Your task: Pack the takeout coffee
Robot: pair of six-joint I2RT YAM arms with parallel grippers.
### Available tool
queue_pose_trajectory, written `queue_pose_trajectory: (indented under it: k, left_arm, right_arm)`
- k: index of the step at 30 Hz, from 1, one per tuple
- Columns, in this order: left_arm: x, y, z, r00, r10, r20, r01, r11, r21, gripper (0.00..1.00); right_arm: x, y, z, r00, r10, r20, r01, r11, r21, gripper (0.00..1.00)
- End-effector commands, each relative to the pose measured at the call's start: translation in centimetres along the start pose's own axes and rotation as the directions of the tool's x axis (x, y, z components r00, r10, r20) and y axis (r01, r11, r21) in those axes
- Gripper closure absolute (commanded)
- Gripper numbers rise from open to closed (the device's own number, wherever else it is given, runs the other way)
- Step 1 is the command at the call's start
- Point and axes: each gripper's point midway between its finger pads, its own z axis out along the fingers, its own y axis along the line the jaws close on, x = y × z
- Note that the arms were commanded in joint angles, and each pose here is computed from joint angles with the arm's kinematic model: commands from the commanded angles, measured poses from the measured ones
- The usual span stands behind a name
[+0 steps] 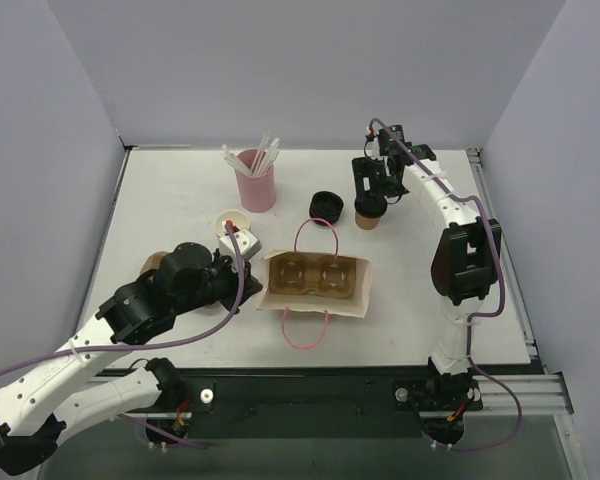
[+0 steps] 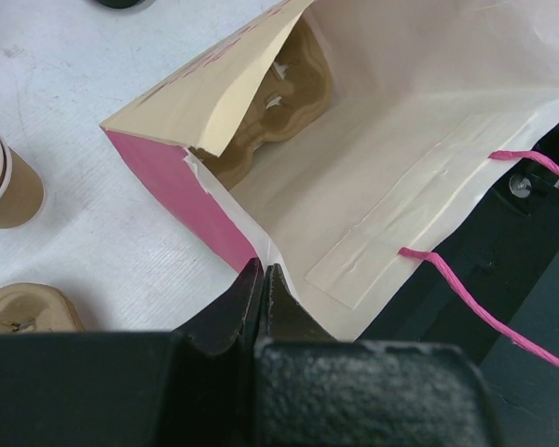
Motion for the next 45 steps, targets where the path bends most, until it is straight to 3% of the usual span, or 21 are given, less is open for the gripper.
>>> queue_pose_trajectory:
  k: [1,13,16,19,22,26,32,37,45]
  left_arm:
    - [-3.0,-0.4,-0.5,0.996,0.015,0.088,-0.017,1.000,0.016,1.00]
    - [-3.1,-0.3,-0.6,0.996,0.012,0.086,-0.013,1.000,0.011,1.00]
    - [-3.0,-0.4,-0.6,0.997,0.014,0.081,-0.015,1.000,0.012,1.00]
    - [-3.0,-0.2,-0.7,0.997,0.014,0.081,-0.014,1.000,0.003,1.00]
    - [-3.1,-0.1,-0.8,0.996,0.017,0.084,-0.016,1.000,-0.004,1.00]
    - [-3.4,0.1,-0.8,0.996,0.016,0.087,-0.015,1.000,-0.014,1.00]
    - [-4.2,0.0,-1.0,0.995,0.010,0.101,-0.009,1.000,-0.014,1.00]
    - [-4.6,-0.3,-0.8,0.995,-0.003,0.097,0.004,1.000,-0.005,1.00]
    - [-4.0,-0.1,0.0,0.998,-0.052,0.045,0.053,0.998,-0.018,1.00]
  right_arm:
    - [-0.2,-0.5,-0.2,1.000,0.011,-0.011,-0.011,1.000,0.009,0.20]
    - [0.4,0.1,1.0,0.999,0.033,-0.040,-0.034,0.999,-0.028,0.20]
    - [0.4,0.0,1.2,0.998,0.037,-0.043,-0.038,0.999,-0.024,0.12]
    - [0.4,0.0,1.5,0.998,0.039,-0.047,-0.040,0.999,-0.018,0.12]
    - [0.7,-0.5,1.6,0.998,0.042,-0.054,-0.042,0.999,0.008,0.16]
    - [1.1,-0.8,1.7,0.997,0.034,-0.067,-0.033,0.999,0.022,0.32]
    - [1.3,-1.0,0.7,0.998,0.029,-0.064,-0.027,0.999,0.030,0.44]
    - [0.4,-1.1,-2.0,1.000,0.022,-0.018,-0.022,0.999,0.031,0.49]
    - [-2.5,-0.9,-13.3,0.980,-0.006,0.199,0.005,1.000,0.003,0.53]
